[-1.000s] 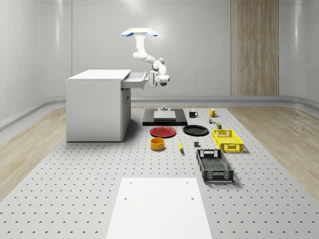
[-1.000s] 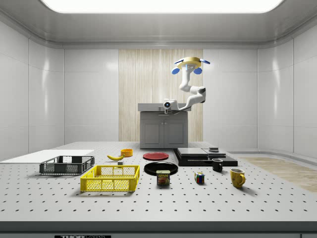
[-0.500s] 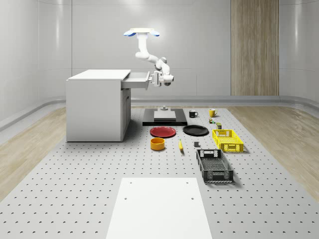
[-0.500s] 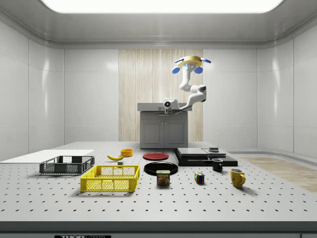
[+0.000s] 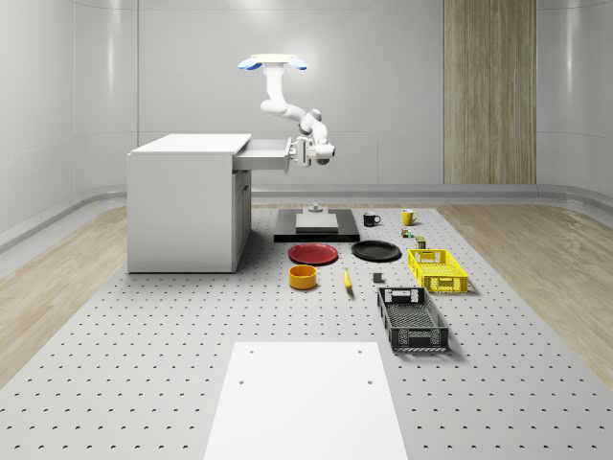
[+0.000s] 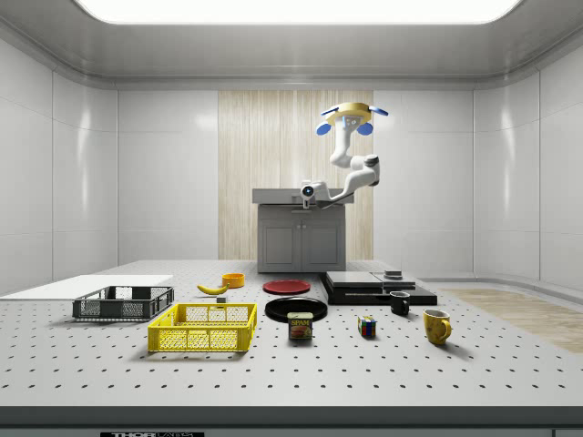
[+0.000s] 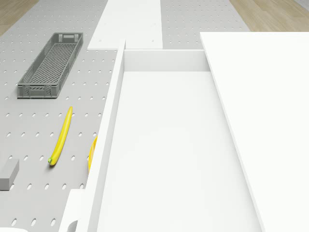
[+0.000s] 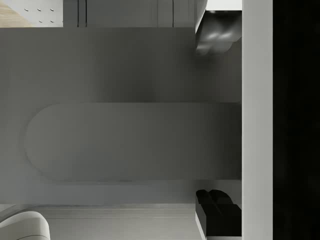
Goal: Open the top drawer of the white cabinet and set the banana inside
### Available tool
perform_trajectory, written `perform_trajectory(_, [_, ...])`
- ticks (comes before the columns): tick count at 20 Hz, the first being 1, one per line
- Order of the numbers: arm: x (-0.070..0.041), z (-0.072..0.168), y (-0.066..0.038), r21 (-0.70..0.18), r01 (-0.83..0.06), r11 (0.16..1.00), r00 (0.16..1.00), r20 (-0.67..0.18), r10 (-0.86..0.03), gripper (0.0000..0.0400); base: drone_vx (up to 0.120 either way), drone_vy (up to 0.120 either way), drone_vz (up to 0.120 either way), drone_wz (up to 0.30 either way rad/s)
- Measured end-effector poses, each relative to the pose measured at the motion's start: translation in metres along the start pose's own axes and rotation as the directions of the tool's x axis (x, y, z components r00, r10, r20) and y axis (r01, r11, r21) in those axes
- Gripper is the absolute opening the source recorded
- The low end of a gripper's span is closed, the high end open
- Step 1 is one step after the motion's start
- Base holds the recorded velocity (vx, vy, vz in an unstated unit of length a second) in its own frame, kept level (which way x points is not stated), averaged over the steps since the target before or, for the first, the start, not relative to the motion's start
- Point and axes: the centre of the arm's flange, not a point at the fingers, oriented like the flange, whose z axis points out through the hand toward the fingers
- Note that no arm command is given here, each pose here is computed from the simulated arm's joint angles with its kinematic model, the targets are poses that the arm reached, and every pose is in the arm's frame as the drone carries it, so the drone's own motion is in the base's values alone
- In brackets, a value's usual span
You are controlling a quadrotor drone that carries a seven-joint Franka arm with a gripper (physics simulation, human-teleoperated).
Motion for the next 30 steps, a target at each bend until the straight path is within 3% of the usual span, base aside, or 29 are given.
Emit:
perform_trajectory(19, [0.000,0.000,0.000,0.000,0.002,1.000,1.000,0.000,-0.002,0.0400,0.000,0.120,0.000,0.000])
perform_trajectory(20, [0.006,-0.009,0.004,0.066,-0.001,0.998,0.997,0.075,-0.004,0.0400,0.000,0.120,0.000,0.000])
perform_trajectory(21, [0.018,-0.007,0.014,0.178,-0.015,0.984,0.981,0.191,-0.019,0.0400,0.000,0.120,0.000,0.000])
perform_trajectory(23, [0.039,0.010,0.036,0.386,-0.078,0.919,0.914,0.396,-0.088,0.0400,0.000,0.120,0.000,0.000])
perform_trajectory(25, [0.053,0.030,0.051,0.529,-0.165,0.832,0.825,0.537,-0.178,0.0400,0.000,0.120,0.000,0.000])
perform_trajectory(27, [0.061,0.048,0.060,0.614,-0.249,0.749,0.740,0.620,-0.262,0.0400,0.000,0.120,0.000,0.000])
perform_trajectory(30, [0.067,0.069,0.066,0.674,-0.347,0.653,0.644,0.677,-0.357,0.0400,0.000,0.120,0.000,0.000])
